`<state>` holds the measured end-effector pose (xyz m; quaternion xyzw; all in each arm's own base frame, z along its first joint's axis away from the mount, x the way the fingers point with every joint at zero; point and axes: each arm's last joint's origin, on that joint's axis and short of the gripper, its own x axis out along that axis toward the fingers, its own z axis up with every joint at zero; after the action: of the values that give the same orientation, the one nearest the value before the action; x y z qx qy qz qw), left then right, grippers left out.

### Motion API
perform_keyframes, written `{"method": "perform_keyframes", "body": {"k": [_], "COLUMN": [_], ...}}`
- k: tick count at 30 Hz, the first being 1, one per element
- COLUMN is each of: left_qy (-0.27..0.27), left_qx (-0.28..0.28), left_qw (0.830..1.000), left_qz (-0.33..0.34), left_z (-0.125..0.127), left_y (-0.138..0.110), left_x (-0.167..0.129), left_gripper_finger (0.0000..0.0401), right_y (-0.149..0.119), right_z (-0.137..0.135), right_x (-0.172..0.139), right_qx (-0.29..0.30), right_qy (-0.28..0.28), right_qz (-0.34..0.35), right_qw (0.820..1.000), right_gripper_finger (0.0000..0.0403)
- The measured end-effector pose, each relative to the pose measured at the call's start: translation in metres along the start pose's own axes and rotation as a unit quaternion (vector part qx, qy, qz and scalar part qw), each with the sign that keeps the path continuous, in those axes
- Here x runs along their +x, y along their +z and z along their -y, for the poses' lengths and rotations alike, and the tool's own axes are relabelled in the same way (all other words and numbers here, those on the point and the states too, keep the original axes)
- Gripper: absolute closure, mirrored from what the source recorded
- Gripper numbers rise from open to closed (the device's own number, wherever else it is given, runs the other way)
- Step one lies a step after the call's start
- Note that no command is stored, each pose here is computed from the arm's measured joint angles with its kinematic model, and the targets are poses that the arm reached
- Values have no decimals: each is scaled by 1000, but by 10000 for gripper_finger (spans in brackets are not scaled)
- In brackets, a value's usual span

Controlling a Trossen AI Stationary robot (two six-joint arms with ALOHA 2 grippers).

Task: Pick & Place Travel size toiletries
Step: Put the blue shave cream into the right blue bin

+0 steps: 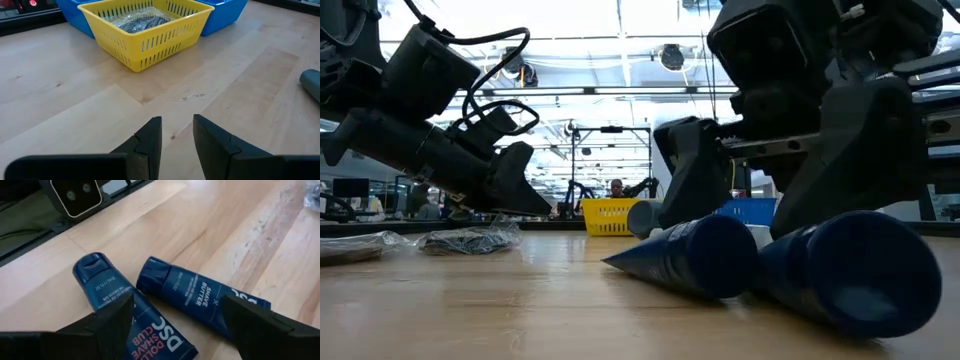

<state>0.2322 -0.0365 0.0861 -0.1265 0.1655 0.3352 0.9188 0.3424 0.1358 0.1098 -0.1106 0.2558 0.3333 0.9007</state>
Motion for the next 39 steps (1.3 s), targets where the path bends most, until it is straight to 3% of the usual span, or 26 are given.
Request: {"method": "perform_keyframes", "body": {"k": [12,19,26,30,39], "left_qy": [-3,-3,-4,-4,-4], "left_qx": [2,0,-1,-1,0], "left_qw": [1000,1000,1000,1000,1000], "left_qz": [-4,-4,-4,-4,-4], "left_z": [0,0,0,0,0], "left_y": [0,0,0,0,0], "left_x": [0,0,0,0,0], "left_gripper_finger": [293,293,293,293,293], "right_y": [17,9,-5,-9,-11], "right_z": [-32,-49,-44,-42,-42], "right_x": [-6,5,18,18,18], "right_qx": [44,19,-14,-8,64], "right_qy": [23,23,24,21,12], "right_qz": [-12,-33,-30,-43,-54], "right_qw": [999,999,999,999,996], "right_gripper_finger": [115,115,121,140,220]}}
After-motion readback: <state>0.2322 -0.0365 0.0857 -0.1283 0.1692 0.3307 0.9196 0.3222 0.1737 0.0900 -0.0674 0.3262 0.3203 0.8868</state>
